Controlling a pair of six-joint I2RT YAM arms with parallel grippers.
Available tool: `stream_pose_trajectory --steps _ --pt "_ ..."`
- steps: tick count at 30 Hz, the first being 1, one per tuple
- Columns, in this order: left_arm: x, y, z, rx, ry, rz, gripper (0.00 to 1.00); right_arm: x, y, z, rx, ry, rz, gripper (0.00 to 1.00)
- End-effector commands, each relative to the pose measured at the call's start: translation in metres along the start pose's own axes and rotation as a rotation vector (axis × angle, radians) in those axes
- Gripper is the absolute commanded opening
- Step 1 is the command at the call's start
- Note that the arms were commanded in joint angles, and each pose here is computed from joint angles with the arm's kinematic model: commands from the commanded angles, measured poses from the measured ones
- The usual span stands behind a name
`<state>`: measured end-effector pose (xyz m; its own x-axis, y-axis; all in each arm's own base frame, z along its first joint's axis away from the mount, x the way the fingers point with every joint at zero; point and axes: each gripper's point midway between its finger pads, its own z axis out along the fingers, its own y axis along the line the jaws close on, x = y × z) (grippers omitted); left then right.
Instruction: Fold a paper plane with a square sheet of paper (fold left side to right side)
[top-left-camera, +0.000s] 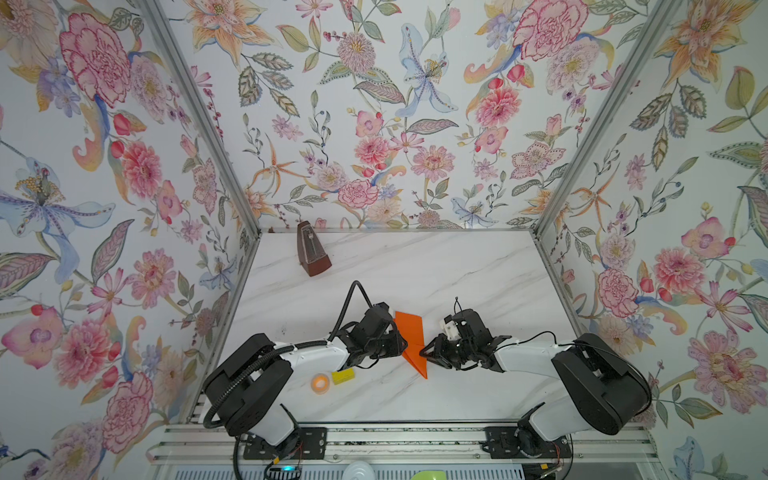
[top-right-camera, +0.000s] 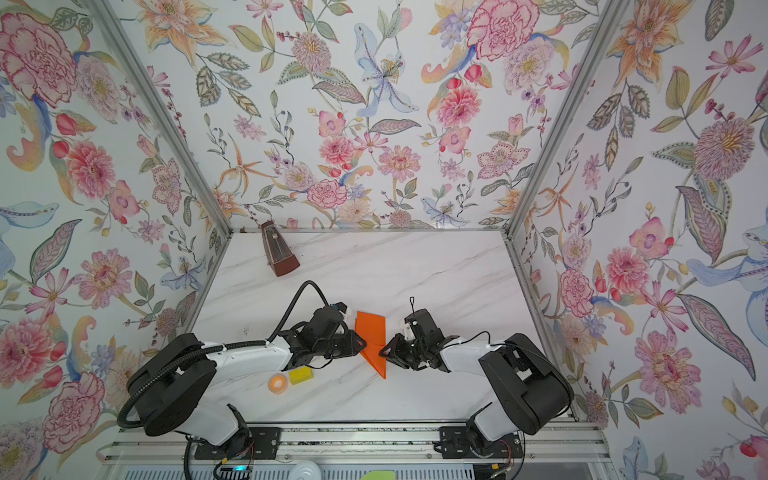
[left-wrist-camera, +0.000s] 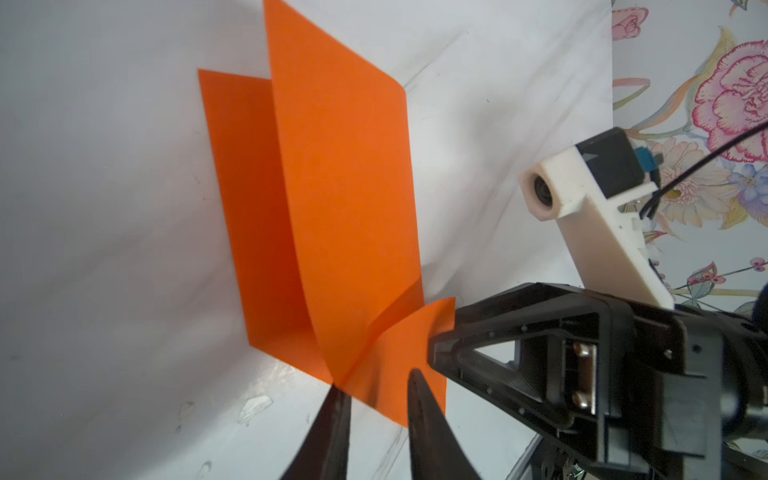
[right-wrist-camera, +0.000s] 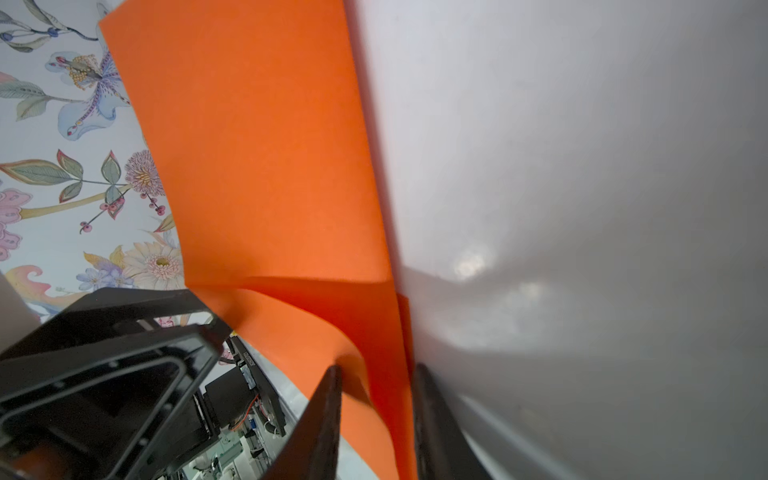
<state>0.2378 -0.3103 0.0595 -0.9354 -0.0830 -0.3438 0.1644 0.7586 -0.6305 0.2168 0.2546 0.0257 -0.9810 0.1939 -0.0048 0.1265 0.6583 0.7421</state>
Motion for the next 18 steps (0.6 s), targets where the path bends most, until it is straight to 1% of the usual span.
stream_pose_trajectory --steps 1,4,6,9,14,16,18 --pt "0.006 0.001 0.003 0.015 0.014 0.002 0.34 0.001 -0.007 0.005 0.022 0.019 -0.008 0.27" --pt "0.007 0.002 0.003 0.021 0.01 -0.006 0.41 0.002 -0.009 0.006 0.024 0.023 -0.005 0.25" --pt "0.015 0.008 0.011 0.012 0.033 -0.017 0.44 0.003 -0.01 0.006 0.023 0.024 -0.001 0.23" --pt "0.017 0.008 0.014 0.024 0.036 -0.027 0.46 0.004 -0.011 0.006 0.02 0.026 0.004 0.21" --pt "0.021 0.004 0.02 0.046 0.044 -0.032 0.46 0.006 -0.009 0.008 0.001 0.03 0.009 0.18" --pt "0.022 0.003 0.022 0.05 0.045 -0.032 0.44 0.007 -0.008 0.009 -0.001 0.035 0.008 0.17" --pt "0.023 0.001 0.022 0.052 0.043 -0.029 0.39 0.008 -0.008 0.009 0.0 0.035 0.008 0.17"
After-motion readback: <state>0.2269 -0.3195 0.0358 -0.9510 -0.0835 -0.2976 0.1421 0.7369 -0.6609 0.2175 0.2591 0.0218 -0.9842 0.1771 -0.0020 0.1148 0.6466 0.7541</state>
